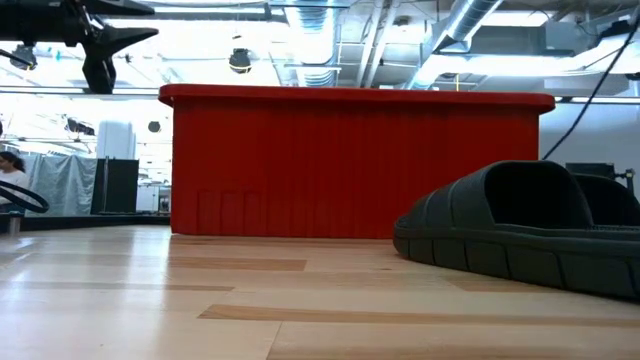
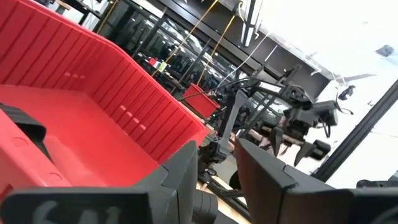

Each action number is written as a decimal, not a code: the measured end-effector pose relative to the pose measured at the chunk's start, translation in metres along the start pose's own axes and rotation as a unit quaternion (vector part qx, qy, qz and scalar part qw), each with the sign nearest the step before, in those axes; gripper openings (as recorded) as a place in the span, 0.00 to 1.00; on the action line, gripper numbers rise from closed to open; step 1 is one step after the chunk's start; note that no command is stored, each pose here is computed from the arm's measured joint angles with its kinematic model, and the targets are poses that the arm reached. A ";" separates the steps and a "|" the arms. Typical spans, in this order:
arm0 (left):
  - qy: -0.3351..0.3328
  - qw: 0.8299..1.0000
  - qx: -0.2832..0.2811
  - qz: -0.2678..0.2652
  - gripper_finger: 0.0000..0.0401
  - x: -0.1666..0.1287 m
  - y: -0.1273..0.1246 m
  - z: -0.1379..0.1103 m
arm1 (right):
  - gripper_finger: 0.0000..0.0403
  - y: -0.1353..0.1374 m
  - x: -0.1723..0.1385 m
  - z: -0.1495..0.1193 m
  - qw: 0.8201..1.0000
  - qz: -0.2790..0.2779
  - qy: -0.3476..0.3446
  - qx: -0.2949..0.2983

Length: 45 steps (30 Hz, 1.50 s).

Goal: Pick and place slides into bin
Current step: Put the black slipper into the red bin

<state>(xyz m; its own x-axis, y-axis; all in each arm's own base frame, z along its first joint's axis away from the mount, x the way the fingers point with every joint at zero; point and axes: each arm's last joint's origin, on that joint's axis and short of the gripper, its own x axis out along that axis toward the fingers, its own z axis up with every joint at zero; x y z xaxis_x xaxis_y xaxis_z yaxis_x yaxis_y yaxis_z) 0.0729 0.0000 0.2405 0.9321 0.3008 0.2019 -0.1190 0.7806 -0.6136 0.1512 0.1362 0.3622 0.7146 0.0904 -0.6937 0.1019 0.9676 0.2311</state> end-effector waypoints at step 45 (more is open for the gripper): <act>0.036 0.999 0.007 -0.030 0.26 0.000 -0.001 -0.004 | 0.57 0.030 0.211 -0.027 0.968 -0.102 0.215 -0.073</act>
<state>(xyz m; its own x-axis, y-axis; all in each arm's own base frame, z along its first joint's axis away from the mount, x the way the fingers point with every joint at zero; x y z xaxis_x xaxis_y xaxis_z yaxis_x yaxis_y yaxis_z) 0.0742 -0.0026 0.2379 0.9600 0.2124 0.1824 -0.0655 0.8038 -0.5913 0.2864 0.1906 0.2037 0.3319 -0.0471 -0.9421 0.0888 0.9959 -0.0185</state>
